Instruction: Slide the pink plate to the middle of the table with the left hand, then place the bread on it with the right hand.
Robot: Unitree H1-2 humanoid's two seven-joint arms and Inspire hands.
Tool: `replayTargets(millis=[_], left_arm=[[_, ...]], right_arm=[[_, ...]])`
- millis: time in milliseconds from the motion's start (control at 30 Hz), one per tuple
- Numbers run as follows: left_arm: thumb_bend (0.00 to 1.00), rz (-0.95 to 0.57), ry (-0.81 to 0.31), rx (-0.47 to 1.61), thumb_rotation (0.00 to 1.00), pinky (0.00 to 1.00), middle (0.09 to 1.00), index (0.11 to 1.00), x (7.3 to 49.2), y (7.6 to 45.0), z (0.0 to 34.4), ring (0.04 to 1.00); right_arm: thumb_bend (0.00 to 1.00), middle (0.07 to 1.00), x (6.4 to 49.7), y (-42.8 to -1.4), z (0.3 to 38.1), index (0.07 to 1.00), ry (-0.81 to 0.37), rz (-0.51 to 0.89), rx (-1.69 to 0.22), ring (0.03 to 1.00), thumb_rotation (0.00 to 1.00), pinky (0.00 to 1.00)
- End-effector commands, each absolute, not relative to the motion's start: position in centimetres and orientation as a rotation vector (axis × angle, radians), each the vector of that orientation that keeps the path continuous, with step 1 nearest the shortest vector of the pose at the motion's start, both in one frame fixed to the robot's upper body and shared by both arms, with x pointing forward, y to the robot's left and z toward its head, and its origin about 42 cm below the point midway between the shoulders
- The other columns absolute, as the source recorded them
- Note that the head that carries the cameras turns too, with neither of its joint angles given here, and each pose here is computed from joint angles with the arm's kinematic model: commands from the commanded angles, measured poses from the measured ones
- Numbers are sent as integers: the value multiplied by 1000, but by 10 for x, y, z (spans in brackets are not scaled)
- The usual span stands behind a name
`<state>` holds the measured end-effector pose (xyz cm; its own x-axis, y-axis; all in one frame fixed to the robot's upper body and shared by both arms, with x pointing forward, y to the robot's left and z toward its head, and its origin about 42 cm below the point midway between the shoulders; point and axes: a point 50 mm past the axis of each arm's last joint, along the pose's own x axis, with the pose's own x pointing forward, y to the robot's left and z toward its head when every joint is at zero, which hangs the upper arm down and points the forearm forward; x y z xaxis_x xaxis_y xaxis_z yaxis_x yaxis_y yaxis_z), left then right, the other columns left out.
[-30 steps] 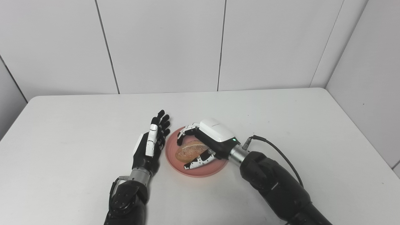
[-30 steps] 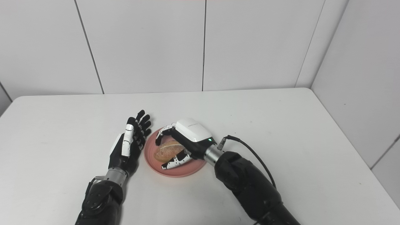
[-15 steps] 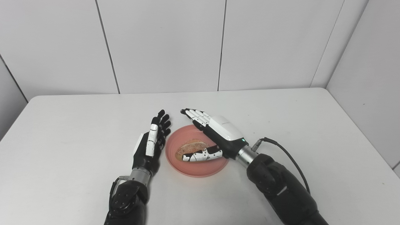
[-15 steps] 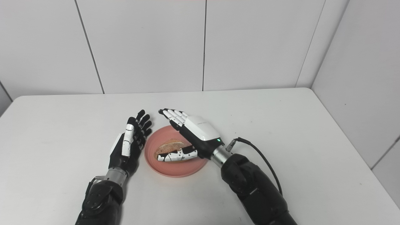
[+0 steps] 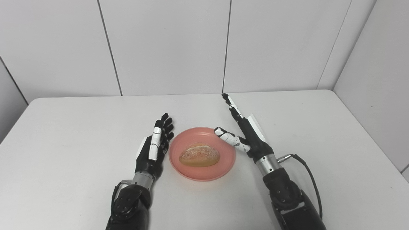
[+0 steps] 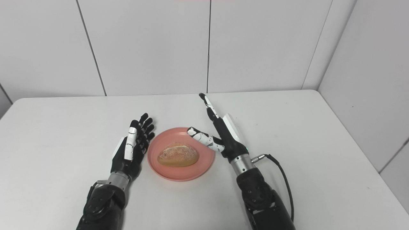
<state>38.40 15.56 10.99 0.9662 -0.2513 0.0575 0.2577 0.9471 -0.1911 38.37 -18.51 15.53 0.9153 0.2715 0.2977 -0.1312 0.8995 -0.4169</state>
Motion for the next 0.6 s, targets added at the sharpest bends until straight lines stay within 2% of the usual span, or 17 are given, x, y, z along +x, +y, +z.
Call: replayTargets(millis=[0, 400, 567], left_arm=[[693, -256, -73, -175, 1000, 1000, 1000, 988, 383, 161, 113, 1000], [695, -239, -98, -144, 1000, 1000, 1000, 1000, 384, 166, 112, 1000], [676, -230, -112, -136, 1000, 1000, 1000, 1000, 385, 169, 113, 1000]], right_arm=[[638, 1000, 390, -188, 167, 1000, -379, 157, -354, 1000, 992, 995], [681, 1000, 387, -189, 146, 1000, -275, 116, -161, 1000, 1000, 1000], [651, 1000, 384, -189, 140, 1000, -248, 116, -99, 1000, 1000, 1000]])
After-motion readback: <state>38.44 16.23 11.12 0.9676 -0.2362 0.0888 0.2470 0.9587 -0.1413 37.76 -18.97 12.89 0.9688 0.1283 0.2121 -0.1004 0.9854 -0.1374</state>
